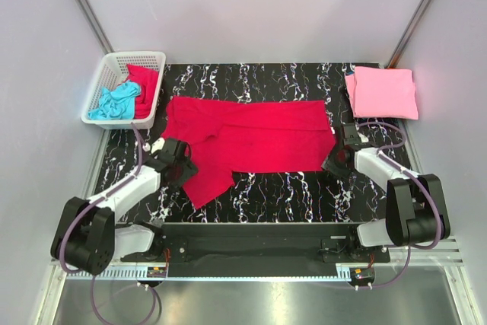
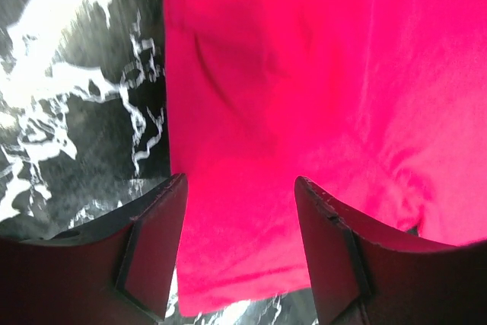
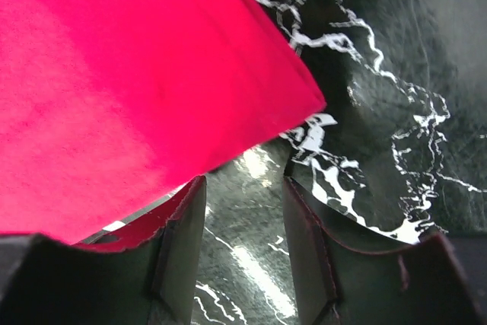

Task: Fold and stack the t-shirts
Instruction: Fold the tshirt

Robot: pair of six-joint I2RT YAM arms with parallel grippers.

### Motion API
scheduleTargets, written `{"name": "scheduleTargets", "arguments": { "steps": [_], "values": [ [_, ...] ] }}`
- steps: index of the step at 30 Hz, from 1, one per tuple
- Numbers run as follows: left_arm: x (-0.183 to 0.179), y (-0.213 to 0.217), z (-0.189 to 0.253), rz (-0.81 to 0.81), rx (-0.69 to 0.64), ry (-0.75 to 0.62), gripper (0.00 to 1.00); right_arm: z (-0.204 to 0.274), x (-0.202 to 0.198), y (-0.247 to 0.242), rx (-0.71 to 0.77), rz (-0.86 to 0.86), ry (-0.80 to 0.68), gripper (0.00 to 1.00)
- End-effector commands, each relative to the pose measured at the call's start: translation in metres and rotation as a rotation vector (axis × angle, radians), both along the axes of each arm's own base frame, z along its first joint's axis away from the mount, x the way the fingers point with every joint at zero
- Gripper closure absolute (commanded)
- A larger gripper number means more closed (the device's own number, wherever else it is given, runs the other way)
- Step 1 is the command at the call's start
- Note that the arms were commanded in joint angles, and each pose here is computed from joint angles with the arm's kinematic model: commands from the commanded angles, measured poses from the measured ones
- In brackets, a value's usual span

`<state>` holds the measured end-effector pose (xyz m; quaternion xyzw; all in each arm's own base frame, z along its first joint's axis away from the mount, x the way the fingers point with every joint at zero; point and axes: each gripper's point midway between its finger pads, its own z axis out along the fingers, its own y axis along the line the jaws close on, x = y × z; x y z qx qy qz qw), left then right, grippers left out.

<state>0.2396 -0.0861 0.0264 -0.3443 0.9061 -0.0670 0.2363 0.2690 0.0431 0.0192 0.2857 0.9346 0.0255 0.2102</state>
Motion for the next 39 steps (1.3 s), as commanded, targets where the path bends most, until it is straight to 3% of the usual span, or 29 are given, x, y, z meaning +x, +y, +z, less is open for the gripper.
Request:
{"name": "scheduleTargets", "arguments": {
  "steps": [1,12,25,32,39],
  "values": [
    [0.003,-0.017,0.016,-0.046,-0.092,-0.068,0.36,0.006,0.005,-0.001,0.057,-0.054,-0.044,0.48],
    [-0.043,-0.011,0.006,-0.076,-0.106,0.005,0.36,0.015,0.011,-0.008,0.137,-0.098,-0.064,0.47],
    [-0.1,-0.023,0.003,-0.194,-0.053,0.087,0.49,0.022,0.016,-0.004,0.166,-0.089,-0.083,0.47],
    [-0.101,-0.026,-0.008,-0.189,0.01,0.128,0.5,0.025,0.016,-0.004,0.169,-0.085,-0.091,0.47],
    [-0.08,-0.05,-0.012,-0.221,-0.037,0.088,0.51,0.028,0.016,-0.001,0.181,-0.072,-0.1,0.47]
  ]
}}
